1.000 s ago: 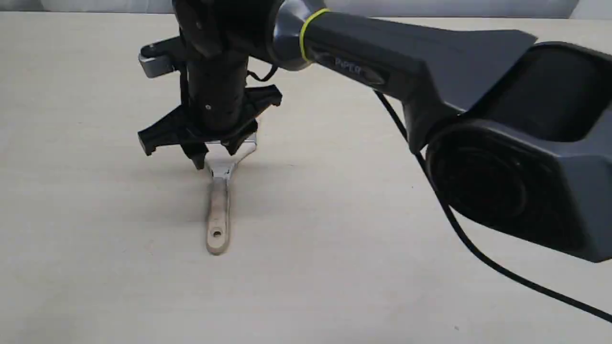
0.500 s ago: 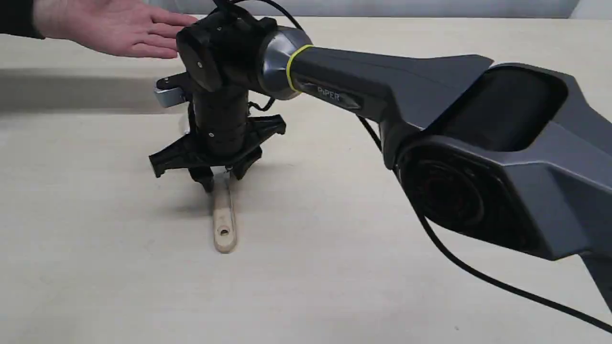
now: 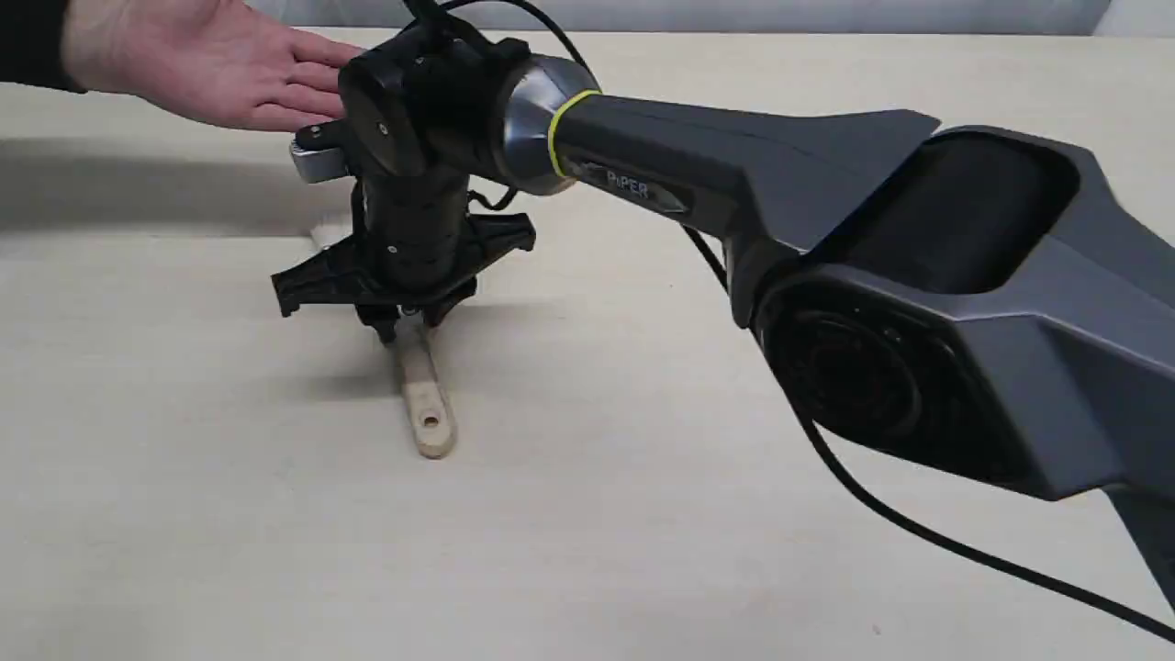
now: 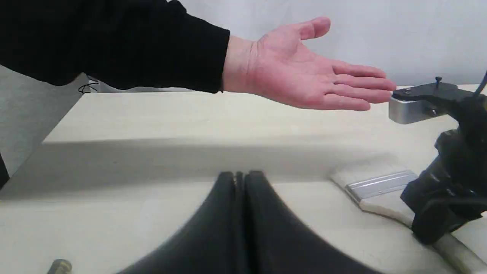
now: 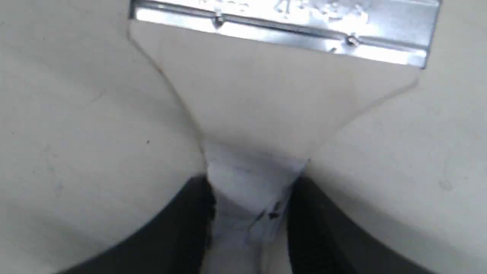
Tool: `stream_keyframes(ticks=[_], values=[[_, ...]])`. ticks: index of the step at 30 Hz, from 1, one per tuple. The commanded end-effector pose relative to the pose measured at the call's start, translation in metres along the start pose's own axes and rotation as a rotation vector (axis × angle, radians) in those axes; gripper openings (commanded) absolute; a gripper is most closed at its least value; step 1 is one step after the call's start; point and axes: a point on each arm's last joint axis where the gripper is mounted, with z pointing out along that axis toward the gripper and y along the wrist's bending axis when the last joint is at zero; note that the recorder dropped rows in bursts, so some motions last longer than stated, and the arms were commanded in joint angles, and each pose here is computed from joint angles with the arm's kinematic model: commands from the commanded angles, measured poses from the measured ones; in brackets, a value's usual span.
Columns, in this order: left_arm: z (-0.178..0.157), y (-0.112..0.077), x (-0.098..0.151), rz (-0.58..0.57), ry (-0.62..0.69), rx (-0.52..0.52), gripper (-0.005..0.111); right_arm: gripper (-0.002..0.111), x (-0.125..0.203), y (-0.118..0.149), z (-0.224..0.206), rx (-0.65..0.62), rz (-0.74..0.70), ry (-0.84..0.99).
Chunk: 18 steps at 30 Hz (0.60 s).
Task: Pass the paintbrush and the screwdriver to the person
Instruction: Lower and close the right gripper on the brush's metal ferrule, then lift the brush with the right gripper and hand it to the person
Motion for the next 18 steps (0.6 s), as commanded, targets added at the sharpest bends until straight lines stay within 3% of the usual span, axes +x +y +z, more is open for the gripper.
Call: stream_keyframes(ticks=[1, 11, 18], values=[[0.000, 0.000, 0.000, -0.004, -0.006, 0.006, 0.000, 0.007, 0.005, -0.005, 0.016, 0.030, -0.005, 0.034], [0.000, 0.000, 0.000, -0.004, -0.006, 0.006, 0.000, 0.004, 0.003, -0.004, 0.006, 0.019, -0.064, 0.029], [0.000, 0.000, 0.000, -0.002, -0.008, 0.006, 0.000, 0.004, 0.011, 0.030, -0.046, -0.038, -0.226, -0.015]])
